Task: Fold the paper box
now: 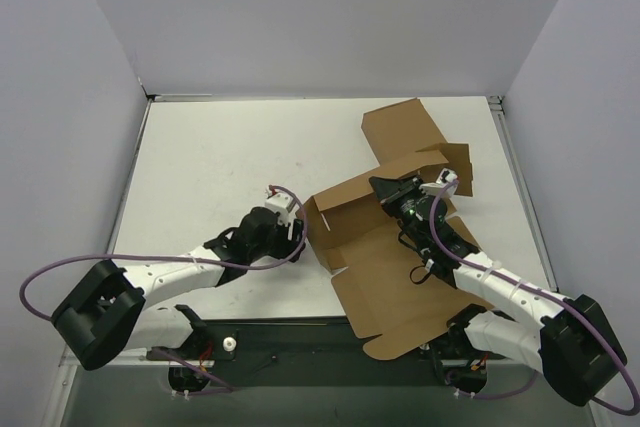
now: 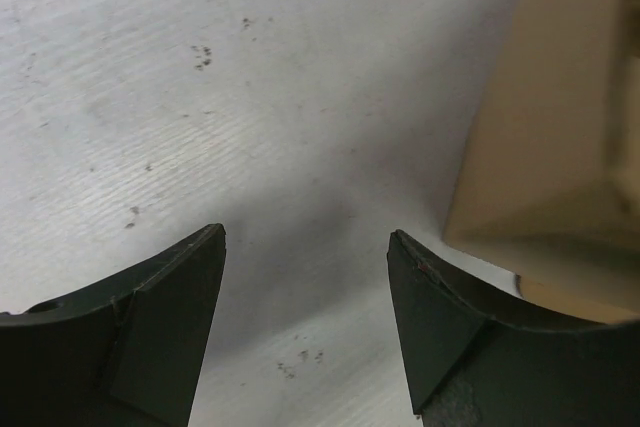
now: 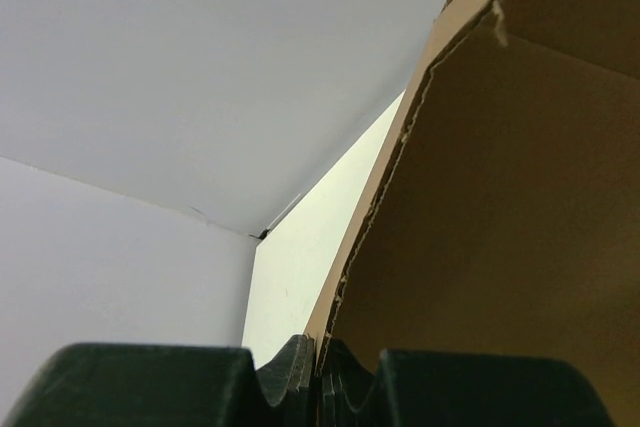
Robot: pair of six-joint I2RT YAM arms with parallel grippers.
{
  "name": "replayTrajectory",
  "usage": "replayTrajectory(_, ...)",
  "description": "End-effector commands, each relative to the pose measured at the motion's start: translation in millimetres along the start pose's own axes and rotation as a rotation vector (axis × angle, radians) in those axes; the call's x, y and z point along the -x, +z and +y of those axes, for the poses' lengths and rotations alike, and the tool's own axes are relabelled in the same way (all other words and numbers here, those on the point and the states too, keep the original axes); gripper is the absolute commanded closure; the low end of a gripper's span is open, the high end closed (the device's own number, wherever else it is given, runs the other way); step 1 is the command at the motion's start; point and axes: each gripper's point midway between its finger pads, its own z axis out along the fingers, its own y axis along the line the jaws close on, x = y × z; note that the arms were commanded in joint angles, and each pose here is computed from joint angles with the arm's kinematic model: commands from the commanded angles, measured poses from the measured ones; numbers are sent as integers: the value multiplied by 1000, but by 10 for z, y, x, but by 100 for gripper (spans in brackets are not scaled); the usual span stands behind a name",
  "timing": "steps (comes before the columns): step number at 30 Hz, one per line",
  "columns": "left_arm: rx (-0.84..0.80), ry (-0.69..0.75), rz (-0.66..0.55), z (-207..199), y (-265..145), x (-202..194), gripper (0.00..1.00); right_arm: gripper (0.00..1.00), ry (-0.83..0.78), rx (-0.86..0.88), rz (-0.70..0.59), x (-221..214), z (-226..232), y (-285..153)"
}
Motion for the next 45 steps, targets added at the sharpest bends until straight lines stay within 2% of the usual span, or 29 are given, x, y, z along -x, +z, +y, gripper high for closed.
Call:
replayTrajectory(1,-113,-25,-76,-350,-28,350,25,100,-55,-28,19,-58,-125,-50)
replayTrajectory(8,-280,-80,-183,-628,-154,517,25,100,-52,-34,11,-46,-150,-61)
replayTrajectory(13,-410,-33,-234,-852,-196,523,25,100,-49,-36,10,-50,-158,-64)
replayTrajectory(25,-416,20,-281,-1048,-88,490,26,100,-68,-22,6,-65,-206,-88)
replayTrajectory(32,-290,84,-308,-1039,-27,347,26,100,-88,-6,-10,-47,-315,-248)
replayTrajectory(45,-241,152,-450,-1292,-27,337,25,100,-109,-78,-27,-42,-695,-519)
